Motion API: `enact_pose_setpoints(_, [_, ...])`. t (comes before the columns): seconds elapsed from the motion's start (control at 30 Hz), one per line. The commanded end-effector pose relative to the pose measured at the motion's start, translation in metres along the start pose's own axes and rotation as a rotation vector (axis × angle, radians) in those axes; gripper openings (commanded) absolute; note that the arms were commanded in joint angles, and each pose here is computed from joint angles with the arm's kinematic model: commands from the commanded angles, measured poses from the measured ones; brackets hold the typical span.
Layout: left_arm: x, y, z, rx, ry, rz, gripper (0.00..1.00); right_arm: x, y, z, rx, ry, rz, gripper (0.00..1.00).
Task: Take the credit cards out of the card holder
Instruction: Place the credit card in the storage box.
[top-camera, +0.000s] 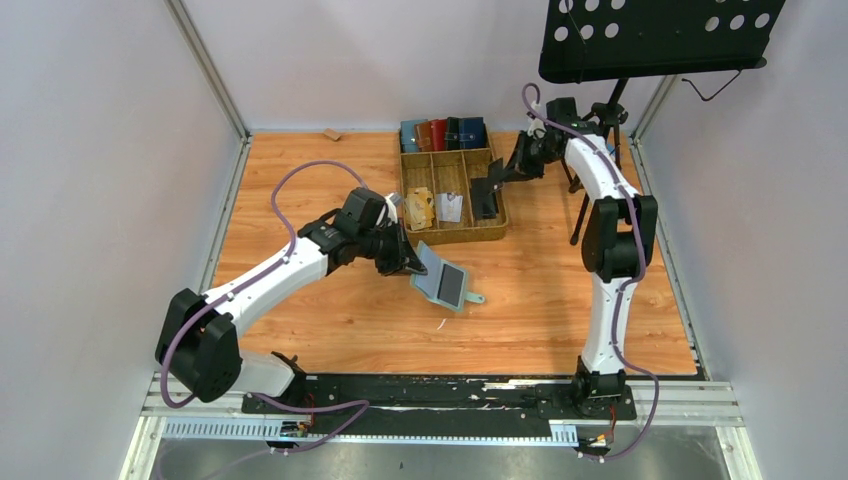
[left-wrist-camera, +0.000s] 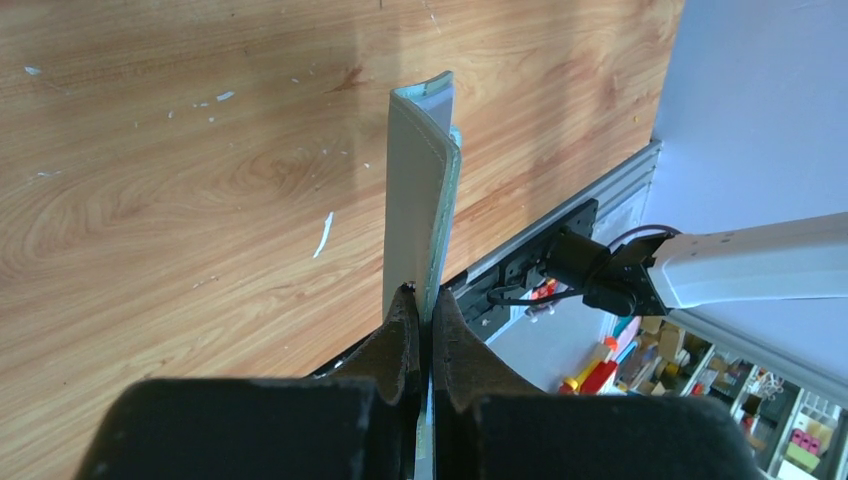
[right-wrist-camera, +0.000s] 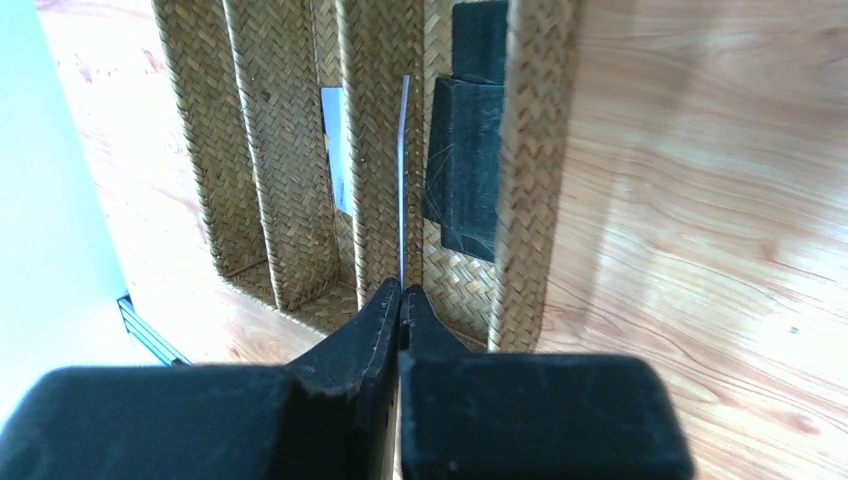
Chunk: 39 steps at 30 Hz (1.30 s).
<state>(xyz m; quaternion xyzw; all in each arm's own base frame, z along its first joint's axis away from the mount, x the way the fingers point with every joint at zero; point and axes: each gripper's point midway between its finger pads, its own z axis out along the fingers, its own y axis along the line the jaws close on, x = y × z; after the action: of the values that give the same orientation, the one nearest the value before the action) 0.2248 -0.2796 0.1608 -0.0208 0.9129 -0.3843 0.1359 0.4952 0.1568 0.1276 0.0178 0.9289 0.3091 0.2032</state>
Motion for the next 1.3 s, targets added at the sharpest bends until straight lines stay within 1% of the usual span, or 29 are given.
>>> enact_pose_setpoints(0.0, [-0.004,-0.009,-0.001,0.054,-0.021,0.002,0.00,-0.013,0.019,-0.030,-0.030,-0.061,-0.050,0.00])
enact_pose_setpoints(0.13, [-0.005,-0.012,0.000,0.066,-0.025,-0.015,0.00,-0.010,0.008,-0.016,-0.009,-0.039,-0.036,0.00])
enact_pose_setpoints(0.33, [-0.007,-0.013,0.001,0.064,-0.029,-0.028,0.00,-0.002,0.012,0.000,-0.001,-0.010,-0.057,0.00])
enact_pose_setpoints(0.43, [-0.008,-0.013,0.003,0.067,-0.026,-0.039,0.00,0.004,0.010,0.009,0.039,0.008,-0.068,0.00])
enact_pose_setpoints(0.57, [-0.008,-0.014,0.001,0.065,-0.035,-0.045,0.00,0.009,-0.005,0.022,0.131,0.037,-0.072,0.00])
enact_pose_setpoints(0.73, [-0.008,-0.013,-0.002,0.054,-0.042,-0.049,0.00,0.013,-0.009,0.035,0.148,0.061,-0.063,0.02])
enact_pose_setpoints(0.8, [-0.009,-0.014,-0.003,0.054,-0.045,-0.053,0.00,0.013,-0.008,0.037,0.155,0.067,-0.062,0.07])
enact_pose_setpoints(0.93, [-0.012,-0.017,-0.003,0.053,-0.046,-0.053,0.00,0.007,-0.007,0.022,0.200,0.041,-0.072,0.29])
enact_pose_setpoints(0.97, [-0.012,-0.018,-0.003,0.051,-0.043,-0.054,0.00,0.005,-0.004,0.016,0.205,0.029,-0.078,0.33])
enact_pose_setpoints(1.03, [-0.016,-0.022,-0.004,0.055,-0.047,-0.050,0.00,0.004,0.004,0.001,0.206,0.005,-0.087,0.37])
enact_pose_setpoints(1.17, [-0.018,-0.026,-0.004,0.060,-0.047,-0.045,0.00,0.006,0.026,-0.032,0.166,-0.056,-0.109,0.39])
enact_pose_setpoints(1.27, [-0.021,-0.033,-0.006,0.095,-0.060,-0.058,0.00,0.019,0.041,-0.053,0.121,-0.077,-0.116,0.49])
